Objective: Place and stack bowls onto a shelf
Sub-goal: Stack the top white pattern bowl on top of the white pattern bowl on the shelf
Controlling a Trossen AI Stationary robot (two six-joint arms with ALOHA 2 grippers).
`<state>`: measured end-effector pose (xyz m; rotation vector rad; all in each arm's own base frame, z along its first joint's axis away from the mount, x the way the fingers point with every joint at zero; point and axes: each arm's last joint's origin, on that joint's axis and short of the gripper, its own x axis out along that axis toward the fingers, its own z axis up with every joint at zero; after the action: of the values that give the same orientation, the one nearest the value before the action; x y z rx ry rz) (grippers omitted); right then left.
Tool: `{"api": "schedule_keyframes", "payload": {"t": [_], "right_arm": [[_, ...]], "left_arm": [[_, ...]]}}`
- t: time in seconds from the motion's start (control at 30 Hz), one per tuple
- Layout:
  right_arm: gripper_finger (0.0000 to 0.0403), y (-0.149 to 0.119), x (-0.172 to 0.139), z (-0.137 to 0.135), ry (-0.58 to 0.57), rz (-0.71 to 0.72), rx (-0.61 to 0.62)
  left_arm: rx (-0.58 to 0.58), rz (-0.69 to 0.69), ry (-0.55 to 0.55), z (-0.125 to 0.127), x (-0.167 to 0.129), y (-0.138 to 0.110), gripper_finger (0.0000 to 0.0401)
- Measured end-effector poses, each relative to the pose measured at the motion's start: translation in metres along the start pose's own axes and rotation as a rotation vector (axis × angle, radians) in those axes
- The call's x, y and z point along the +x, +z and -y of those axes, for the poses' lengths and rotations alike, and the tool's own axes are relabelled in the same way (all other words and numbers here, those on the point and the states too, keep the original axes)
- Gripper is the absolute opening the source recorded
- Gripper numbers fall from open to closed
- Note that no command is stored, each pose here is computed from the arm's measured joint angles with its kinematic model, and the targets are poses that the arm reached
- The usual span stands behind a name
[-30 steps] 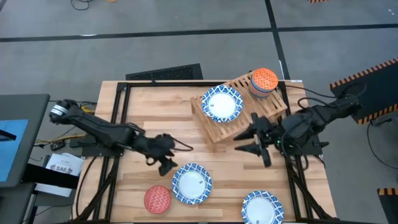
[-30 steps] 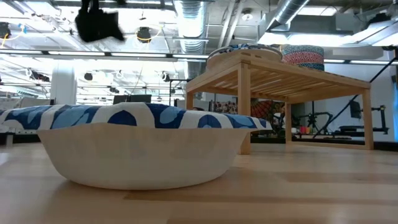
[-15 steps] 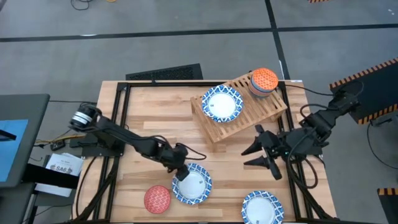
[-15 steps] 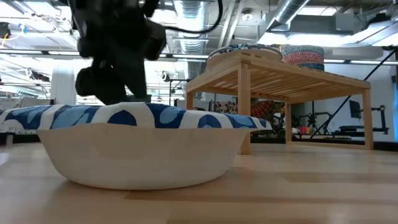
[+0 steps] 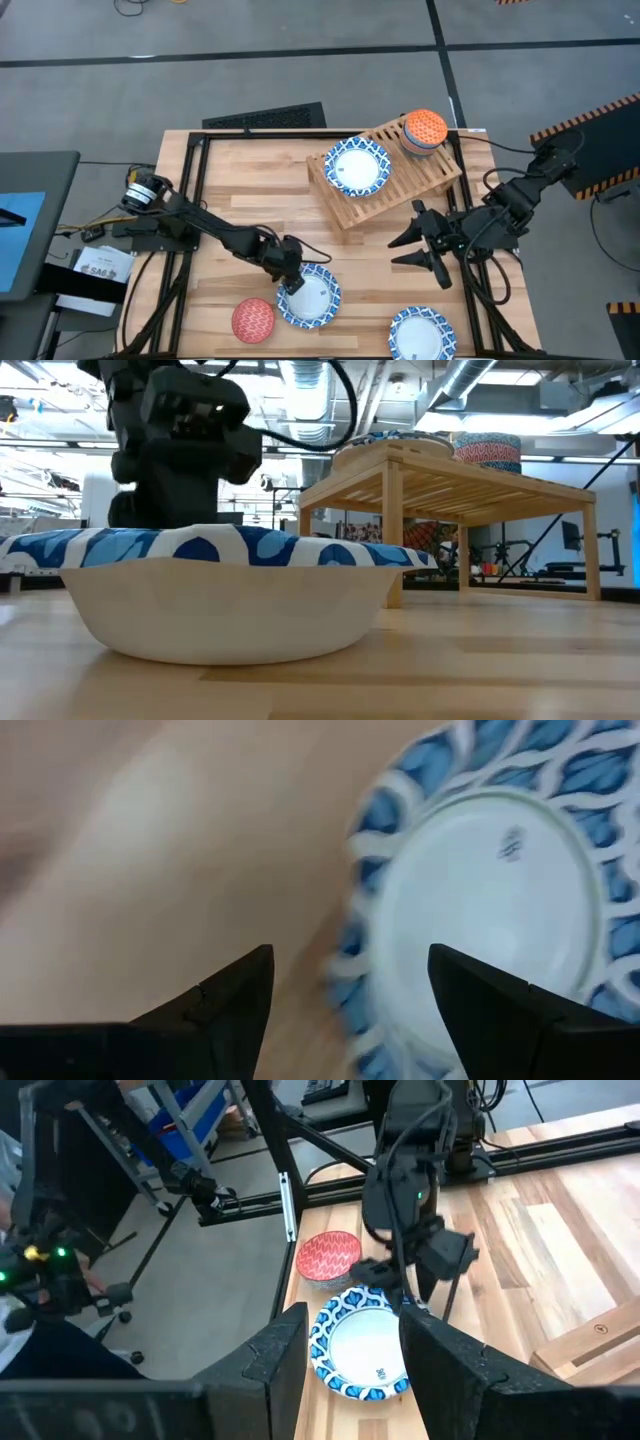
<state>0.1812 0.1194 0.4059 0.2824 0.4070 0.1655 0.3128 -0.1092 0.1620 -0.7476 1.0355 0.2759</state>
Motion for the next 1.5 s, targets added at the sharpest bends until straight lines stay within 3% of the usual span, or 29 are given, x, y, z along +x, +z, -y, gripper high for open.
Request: {"api": "schedule_keyframes", "payload": {"t": [0.27, 0.37, 0.47, 0.53, 0.73, 0.97, 1.1, 1.27, 1.5], "right_arm": [[0.0184, 0.001, 0.001, 0.002, -0.013, 0.006, 0.012], [0.0184, 0.002, 0.001, 0.003, -0.019, 0.009, 0.013], [0.0184, 0.002, 0.001, 0.004, -0.032, 0.02, 0.014], [0.0184, 0.004, 0.001, 0.003, -0.032, 0.033, 0.019], [0.0184, 0.007, 0.001, 0.002, -0.014, 0.069, 0.032], [0.0184, 0.009, -0.003, 0.0, 0.006, 0.087, 0.041], [0.0184, 0.02, -0.016, -0.004, 0.072, 0.197, 0.024], [0.0184, 0.036, -0.031, -0.004, 0.104, 0.36, -0.086], [0.0184, 0.045, -0.038, 0.001, 0.085, 0.442, -0.118]], "left_arm": [[-0.012, -0.07, 0.007, -0.003, 0.009, -0.003, 0.0233], [-0.009, -0.091, -0.003, -0.002, 0.002, -0.002, 0.0166], [0.058, -0.083, 0.011, 0.0, -0.009, 0.003, 0.0055], [0.1, -0.025, 0.001, 0.004, -0.021, 0.012, 0.0018], [0.13, 0.082, -0.002, 0.002, -0.079, 0.043, 0.0003], [0.123, 0.174, -0.128, 0.011, -0.175, 0.057, 0.0001], [0.148, 0.293, -0.118, 0.019, -0.221, 0.07, 0.0], [0.154, 0.434, -0.121, 0.023, -0.253, 0.11, 0.0], [0.177, 0.48, -0.045, 0.011, -0.263, 0.168, 0.0]]}}
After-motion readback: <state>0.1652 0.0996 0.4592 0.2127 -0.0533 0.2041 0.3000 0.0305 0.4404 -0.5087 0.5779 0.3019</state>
